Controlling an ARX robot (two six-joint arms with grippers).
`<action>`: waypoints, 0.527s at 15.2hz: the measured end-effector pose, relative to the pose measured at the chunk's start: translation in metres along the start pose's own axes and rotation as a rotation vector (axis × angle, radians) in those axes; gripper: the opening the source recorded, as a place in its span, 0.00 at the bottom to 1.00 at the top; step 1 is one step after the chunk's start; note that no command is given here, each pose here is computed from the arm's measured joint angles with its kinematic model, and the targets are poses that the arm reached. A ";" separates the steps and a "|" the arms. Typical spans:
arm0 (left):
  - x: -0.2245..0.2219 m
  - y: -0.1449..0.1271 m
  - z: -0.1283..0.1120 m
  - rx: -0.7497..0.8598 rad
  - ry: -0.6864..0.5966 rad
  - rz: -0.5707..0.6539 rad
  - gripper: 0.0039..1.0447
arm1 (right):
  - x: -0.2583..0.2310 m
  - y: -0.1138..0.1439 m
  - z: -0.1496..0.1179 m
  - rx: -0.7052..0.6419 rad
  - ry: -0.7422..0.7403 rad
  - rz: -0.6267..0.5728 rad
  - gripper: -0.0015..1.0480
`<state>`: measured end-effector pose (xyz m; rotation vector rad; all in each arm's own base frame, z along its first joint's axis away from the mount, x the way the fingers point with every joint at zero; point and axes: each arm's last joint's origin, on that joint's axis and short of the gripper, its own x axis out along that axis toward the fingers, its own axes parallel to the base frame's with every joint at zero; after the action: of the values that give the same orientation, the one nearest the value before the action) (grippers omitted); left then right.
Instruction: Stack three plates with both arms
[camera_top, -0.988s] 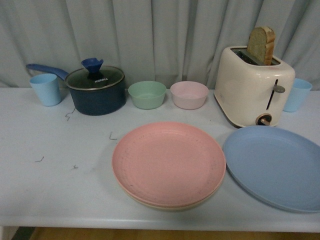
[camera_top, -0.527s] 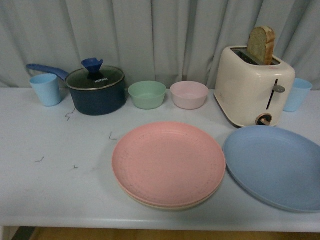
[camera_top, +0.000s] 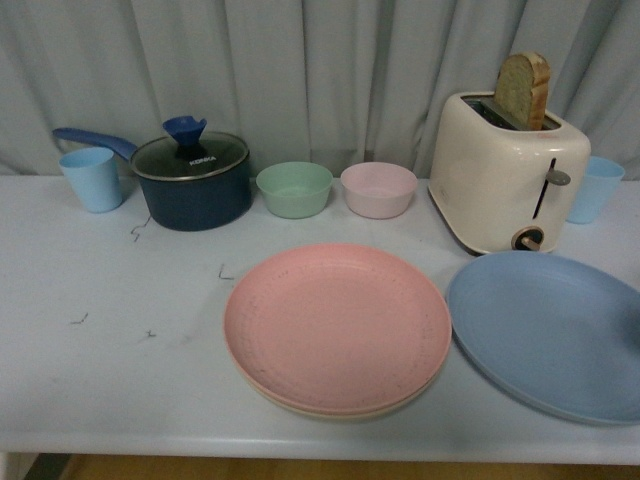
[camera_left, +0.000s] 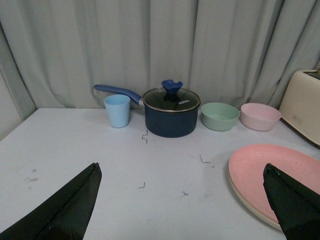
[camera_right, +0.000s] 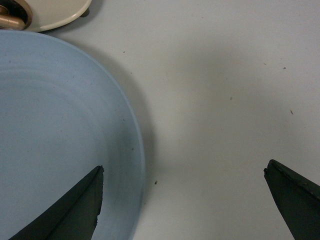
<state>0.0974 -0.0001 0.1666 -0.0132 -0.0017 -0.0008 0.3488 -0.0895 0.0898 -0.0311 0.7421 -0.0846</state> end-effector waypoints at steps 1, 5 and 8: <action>0.000 0.000 0.000 0.000 0.000 0.000 0.94 | 0.005 0.002 0.000 -0.004 0.001 0.005 0.94; 0.000 0.000 0.000 0.000 0.000 0.000 0.94 | 0.029 0.012 -0.004 -0.012 0.019 0.016 0.94; 0.000 0.000 0.000 0.000 0.000 0.000 0.94 | 0.043 0.024 -0.015 0.001 0.053 -0.002 0.84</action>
<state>0.0974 -0.0001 0.1666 -0.0132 -0.0017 -0.0008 0.3721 -0.0695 0.0486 -0.0290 0.7948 -0.0878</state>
